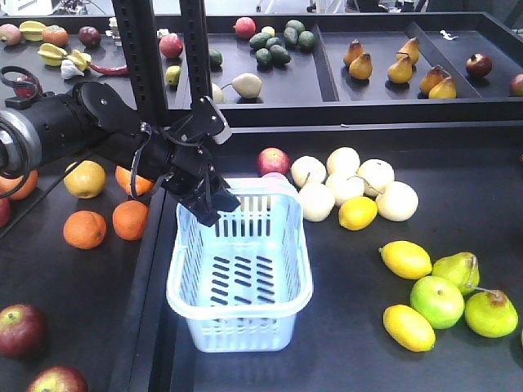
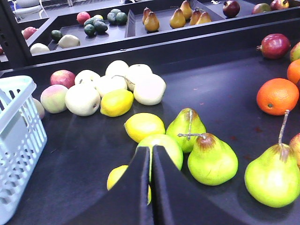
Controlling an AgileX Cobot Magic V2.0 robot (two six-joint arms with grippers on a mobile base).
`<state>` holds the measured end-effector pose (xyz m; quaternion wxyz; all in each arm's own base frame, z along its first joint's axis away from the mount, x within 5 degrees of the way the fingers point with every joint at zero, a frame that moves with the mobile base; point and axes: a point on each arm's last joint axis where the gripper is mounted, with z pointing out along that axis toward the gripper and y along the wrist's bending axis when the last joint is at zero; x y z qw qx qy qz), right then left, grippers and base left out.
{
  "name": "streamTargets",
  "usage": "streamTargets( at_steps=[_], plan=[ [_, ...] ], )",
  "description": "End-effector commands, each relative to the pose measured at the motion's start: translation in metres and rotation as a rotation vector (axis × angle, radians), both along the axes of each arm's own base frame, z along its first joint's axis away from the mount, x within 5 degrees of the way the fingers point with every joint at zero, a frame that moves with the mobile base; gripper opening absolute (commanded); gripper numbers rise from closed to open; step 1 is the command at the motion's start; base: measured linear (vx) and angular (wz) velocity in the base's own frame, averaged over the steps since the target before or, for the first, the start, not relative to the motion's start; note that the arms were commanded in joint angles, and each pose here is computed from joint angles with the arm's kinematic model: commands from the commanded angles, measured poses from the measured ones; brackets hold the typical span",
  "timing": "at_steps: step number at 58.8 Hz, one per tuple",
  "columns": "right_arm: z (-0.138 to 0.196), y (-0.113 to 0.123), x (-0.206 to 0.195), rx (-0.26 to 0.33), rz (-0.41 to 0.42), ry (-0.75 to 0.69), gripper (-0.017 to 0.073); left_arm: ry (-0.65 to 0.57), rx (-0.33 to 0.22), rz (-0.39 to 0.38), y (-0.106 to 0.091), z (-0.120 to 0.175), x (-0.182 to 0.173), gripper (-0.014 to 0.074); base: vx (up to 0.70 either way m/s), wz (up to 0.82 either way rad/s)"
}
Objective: Pick three apples into basket with both arms
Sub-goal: 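Lower the left gripper and close it on the basket handle, then lift the basket by its handle with the left gripper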
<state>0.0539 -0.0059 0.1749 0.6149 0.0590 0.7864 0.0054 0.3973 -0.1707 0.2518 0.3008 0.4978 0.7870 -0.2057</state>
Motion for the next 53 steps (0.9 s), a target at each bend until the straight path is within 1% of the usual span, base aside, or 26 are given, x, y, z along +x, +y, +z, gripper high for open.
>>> streamTargets(
  at_steps=[1, 2, 12, 20, 27, 32, 36, 42, 48, 53],
  plan=[
    [0.003, 0.001, 0.002, -0.018, 0.011, -0.064, -0.0005, -0.051, -0.115, 0.03, -0.006, 0.035, -0.005, 0.0008, 0.0, 0.0],
    [0.003, 0.001, 0.002, -0.018, 0.011, -0.064, -0.0005, -0.043, -0.128, 0.031, -0.006, 0.035, -0.005, -0.0009, 0.0, 0.0],
    [0.003, 0.001, 0.002, -0.018, 0.011, -0.064, -0.0005, 0.008, -0.25, 0.035, -0.012, 0.047, -0.01, -0.0008, 0.0, 0.0],
    [0.003, 0.001, 0.002, -0.018, 0.011, -0.064, -0.0005, 0.0, -0.32, 0.025, -0.013, 0.068, -0.02, -0.0008, 0.0, 0.0],
    [0.003, 0.001, 0.002, -0.018, 0.011, -0.064, -0.0005, 0.014, -0.388, -0.012, -0.013, 0.093, -0.037, -0.0008, 0.0, 0.0],
    [0.003, 0.001, 0.002, -0.018, 0.011, -0.064, -0.0005, 0.038, -0.428, -0.067, -0.011, 0.113, -0.055, -0.0008, 0.0, 0.0],
    [0.003, 0.001, 0.002, -0.018, 0.011, -0.064, -0.0005, 0.071, -0.448, -0.072, -0.009, 0.126, -0.067, -0.0008, 0.0, 0.0],
    [0.003, 0.001, 0.002, -0.018, 0.011, -0.064, -0.0005, 0.127, -0.465, -0.051, -0.005, 0.142, -0.082, -0.0008, 0.0, 0.0],
    [0.003, 0.001, 0.002, -0.018, 0.011, -0.064, -0.0005, 0.167, -0.476, -0.069, -0.001, 0.158, -0.1, -0.0008, 0.0, 0.0],
    [0.003, 0.001, 0.002, -0.018, 0.011, -0.064, -0.0005, 0.174, -0.48, -0.086, 0.002, 0.17, -0.114, -0.0008, 0.0, 0.0]
  ],
)
